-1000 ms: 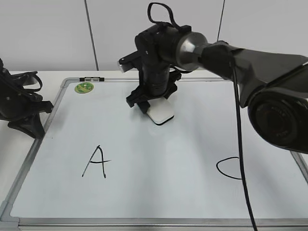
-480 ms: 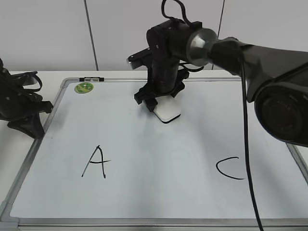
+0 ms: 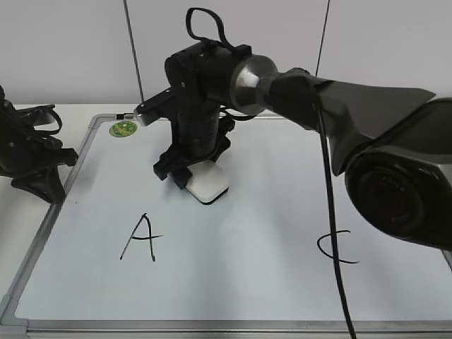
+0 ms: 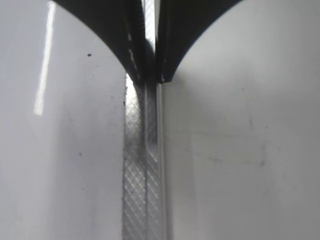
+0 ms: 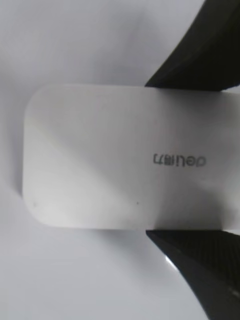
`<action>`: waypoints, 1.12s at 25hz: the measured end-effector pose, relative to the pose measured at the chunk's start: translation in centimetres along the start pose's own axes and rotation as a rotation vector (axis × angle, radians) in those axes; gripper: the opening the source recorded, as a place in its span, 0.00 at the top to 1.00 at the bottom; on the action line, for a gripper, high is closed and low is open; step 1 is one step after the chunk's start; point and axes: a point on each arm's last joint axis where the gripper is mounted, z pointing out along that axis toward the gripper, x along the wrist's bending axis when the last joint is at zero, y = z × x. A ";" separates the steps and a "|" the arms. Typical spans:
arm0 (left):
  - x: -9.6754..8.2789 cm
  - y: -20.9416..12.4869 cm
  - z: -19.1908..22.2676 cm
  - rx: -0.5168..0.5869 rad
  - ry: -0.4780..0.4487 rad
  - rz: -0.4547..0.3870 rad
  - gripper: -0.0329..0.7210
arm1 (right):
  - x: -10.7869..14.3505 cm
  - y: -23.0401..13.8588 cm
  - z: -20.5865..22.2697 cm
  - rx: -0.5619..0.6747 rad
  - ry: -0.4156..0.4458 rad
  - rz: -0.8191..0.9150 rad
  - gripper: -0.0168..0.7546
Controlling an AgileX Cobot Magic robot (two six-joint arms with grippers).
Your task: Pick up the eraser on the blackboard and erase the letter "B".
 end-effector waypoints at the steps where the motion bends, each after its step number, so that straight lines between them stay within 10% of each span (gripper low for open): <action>1: 0.0 0.0 0.0 0.000 0.000 0.000 0.94 | 0.6 0.1 -0.1 0.000 0.005 -0.016 0.27; 15: 0.0 0.0 0.0 0.000 0.000 0.000 0.94 | 1.7 0.3 -2.8 0.019 0.018 -0.068 0.27; 28: 0.0 0.0 0.0 0.000 0.000 0.000 0.94 | -3.2 0.1 -14.5 -0.175 -0.093 -0.004 0.27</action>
